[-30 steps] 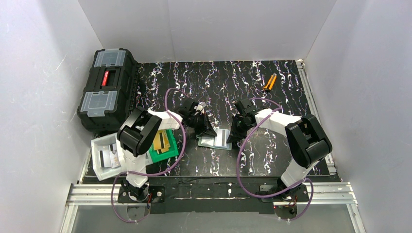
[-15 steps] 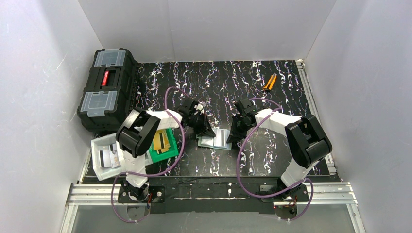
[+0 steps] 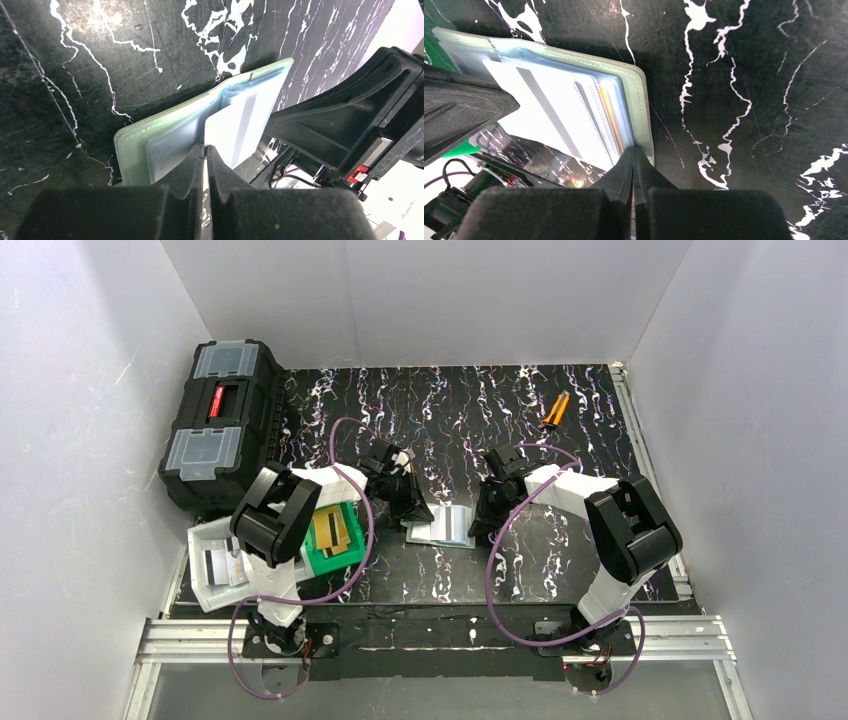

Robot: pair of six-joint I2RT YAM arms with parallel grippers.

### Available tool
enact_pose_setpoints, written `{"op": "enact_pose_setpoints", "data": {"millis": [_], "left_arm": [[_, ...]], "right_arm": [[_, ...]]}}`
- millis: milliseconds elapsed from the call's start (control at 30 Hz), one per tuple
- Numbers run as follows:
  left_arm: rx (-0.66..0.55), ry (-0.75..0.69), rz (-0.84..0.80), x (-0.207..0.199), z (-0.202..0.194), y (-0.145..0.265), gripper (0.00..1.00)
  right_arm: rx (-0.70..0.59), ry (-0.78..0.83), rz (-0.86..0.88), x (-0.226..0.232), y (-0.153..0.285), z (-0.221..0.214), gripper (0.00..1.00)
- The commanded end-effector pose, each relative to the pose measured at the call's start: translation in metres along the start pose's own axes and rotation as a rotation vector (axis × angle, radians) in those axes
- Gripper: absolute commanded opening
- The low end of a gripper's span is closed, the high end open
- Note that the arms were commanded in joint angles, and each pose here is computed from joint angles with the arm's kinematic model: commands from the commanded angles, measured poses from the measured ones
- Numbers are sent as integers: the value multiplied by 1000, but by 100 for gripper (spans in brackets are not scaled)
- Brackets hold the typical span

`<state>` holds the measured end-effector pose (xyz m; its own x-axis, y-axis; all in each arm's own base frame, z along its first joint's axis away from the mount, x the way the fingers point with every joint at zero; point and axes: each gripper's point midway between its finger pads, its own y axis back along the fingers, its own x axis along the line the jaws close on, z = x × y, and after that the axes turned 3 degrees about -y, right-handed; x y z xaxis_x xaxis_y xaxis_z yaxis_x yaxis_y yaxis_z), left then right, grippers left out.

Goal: Take the credit cards out of the card holder
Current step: Remove the credit card from the card holder.

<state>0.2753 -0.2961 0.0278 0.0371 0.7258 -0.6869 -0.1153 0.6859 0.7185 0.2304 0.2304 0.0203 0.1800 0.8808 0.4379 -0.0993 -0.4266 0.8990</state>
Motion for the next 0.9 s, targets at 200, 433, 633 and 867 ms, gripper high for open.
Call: {"op": "enact_pose_setpoints", "data": {"millis": [200, 433, 633, 867], "left_arm": [[-32, -16, 162, 23, -1, 23, 0], [-38, -20, 205, 31, 1, 31, 0], [-49, -29, 223, 34, 3, 39, 0], [-82, -99, 225, 17, 13, 60, 0]], "right_arm": [[25, -14, -190, -51, -17, -12, 1], [27, -15, -189, -52, -18, -13, 1], [30, -14, -189, -52, -18, -13, 1], [29, -10, -177, -49, -17, -12, 1]]}}
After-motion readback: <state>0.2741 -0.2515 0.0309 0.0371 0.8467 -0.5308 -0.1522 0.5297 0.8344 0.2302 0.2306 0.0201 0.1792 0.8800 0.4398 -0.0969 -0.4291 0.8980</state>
